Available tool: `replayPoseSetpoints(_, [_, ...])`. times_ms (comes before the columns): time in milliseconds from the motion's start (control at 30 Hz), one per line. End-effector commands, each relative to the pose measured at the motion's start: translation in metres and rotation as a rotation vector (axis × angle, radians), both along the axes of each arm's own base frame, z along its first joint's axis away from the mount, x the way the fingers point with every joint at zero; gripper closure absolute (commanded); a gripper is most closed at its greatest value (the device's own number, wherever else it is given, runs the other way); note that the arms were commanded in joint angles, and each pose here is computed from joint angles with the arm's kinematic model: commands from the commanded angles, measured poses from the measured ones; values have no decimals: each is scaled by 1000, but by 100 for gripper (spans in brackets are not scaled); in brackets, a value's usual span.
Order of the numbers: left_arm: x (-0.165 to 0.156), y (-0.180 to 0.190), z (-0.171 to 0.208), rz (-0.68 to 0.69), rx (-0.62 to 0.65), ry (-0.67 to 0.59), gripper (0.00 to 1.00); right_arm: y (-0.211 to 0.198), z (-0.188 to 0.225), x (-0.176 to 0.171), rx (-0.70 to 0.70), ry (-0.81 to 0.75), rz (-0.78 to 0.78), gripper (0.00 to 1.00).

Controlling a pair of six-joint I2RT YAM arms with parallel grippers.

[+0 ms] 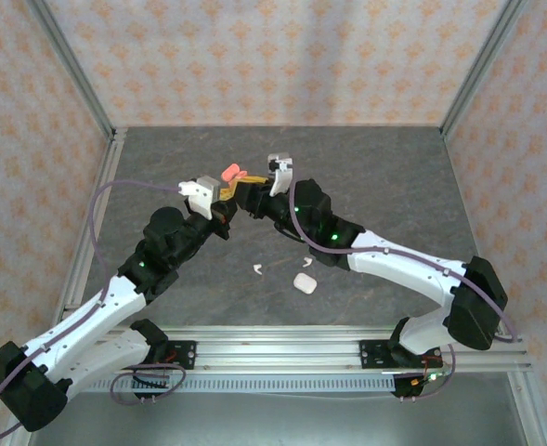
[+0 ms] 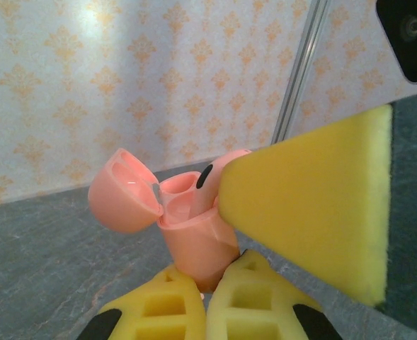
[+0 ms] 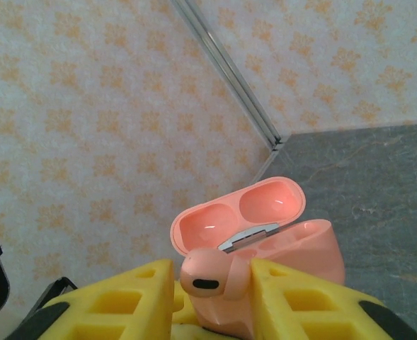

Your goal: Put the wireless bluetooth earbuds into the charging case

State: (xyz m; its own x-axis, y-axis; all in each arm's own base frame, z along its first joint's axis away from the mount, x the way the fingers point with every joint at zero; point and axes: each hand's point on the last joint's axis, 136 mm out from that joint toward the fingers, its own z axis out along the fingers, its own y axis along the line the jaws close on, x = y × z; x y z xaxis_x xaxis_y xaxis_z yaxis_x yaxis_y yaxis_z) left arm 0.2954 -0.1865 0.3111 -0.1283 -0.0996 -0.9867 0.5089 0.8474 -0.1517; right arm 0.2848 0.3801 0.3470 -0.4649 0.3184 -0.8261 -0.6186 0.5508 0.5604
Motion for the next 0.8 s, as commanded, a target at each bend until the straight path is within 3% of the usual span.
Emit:
replayPoseSetpoints(0, [-4,-3,37,-24,-44,-94,100,3,4,-8,-63,16,35,64])
replayPoseSetpoints(333, [-8,-4,32,-42,-29,-92,100,-4,19,-14,-95,24,41,55])
replayPoseSetpoints(567, [-16,-14,22,-115,-9,-94,100,-25,45,-21,-202,16,17,42])
replayPoseSetpoints(767, [-18,-21,13,-159,-22,-92,100,-36,51,-26,-250,60,36,38])
